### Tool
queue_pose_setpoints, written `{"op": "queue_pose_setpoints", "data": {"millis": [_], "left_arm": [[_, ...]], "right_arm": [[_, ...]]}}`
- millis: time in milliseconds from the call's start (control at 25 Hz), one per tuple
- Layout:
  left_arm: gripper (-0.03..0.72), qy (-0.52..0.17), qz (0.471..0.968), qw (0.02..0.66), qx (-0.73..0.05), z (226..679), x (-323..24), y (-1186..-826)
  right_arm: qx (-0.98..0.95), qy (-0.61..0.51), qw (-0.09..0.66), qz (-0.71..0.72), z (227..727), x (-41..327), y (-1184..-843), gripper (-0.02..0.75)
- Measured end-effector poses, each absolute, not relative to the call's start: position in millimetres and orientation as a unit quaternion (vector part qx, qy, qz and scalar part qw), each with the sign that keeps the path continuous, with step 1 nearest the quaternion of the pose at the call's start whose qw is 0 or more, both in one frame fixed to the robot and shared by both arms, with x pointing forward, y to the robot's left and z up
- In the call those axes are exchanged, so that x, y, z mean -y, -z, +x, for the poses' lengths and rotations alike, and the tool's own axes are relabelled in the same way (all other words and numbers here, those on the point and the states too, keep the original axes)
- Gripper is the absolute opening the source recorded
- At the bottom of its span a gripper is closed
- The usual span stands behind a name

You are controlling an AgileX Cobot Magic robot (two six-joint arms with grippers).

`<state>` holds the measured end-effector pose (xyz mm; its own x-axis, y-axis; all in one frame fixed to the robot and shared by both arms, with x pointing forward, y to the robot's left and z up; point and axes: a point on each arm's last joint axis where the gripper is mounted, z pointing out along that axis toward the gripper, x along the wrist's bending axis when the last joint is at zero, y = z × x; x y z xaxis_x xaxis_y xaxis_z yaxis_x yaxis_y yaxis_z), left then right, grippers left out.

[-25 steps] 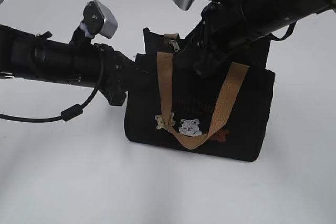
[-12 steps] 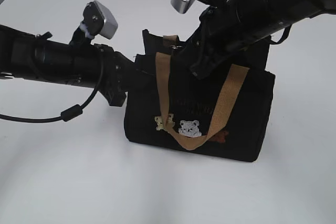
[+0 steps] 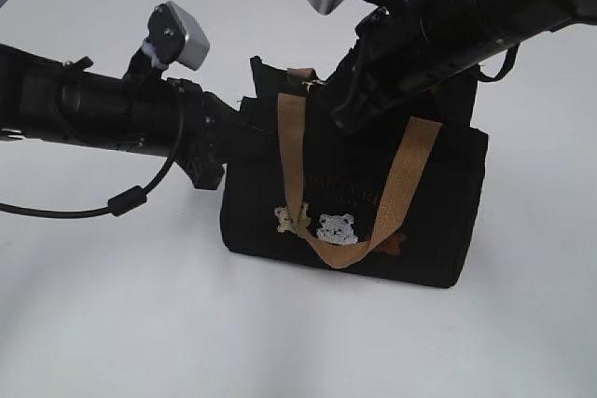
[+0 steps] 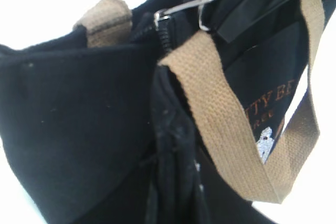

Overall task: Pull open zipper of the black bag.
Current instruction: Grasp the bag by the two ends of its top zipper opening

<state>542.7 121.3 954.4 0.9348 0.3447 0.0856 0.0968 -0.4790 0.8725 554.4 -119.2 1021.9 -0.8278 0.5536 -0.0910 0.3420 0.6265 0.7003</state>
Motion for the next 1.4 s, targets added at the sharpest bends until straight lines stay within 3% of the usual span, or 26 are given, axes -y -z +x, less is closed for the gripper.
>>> {"op": "queue_pose_setpoints", "data": {"millis": [120,280,360,440,640,1040,1200,1400], "left_arm": [[0.065,-0.126,0.851,0.493,-0.129,543,-121,-954],[0.065,-0.126,0.851,0.493,-0.129,543,-121,-954],[0.065,-0.126,0.851,0.493,-0.129,543,-121,-954],[0.065,-0.126,0.851,0.493,-0.129,543,-121,-954],[0.065,-0.126,0.851,0.493,-0.129,543,-121,-954],[0.065,-0.119,0.848,0.502,-0.125,541,-119,-956],[0.065,-0.12,0.849,0.5,-0.125,541,-119,-955],[0.065,-0.121,0.849,0.499,-0.126,541,-119,-955]], "right_arm": [[-0.884,-0.354,0.143,0.269,554,119,-1022,0.126],[-0.882,-0.356,0.138,0.276,554,119,-1022,0.238],[-0.882,-0.356,0.136,0.276,554,119,-1022,0.258],[-0.882,-0.356,0.135,0.277,554,119,-1022,0.236],[-0.882,-0.356,0.136,0.278,554,119,-1023,0.056],[-0.879,-0.361,0.124,0.287,546,123,-1034,0.057],[-0.875,-0.364,0.117,0.297,545,126,-1036,0.128],[-0.87,-0.37,0.117,0.303,544,126,-1040,0.13]]}}
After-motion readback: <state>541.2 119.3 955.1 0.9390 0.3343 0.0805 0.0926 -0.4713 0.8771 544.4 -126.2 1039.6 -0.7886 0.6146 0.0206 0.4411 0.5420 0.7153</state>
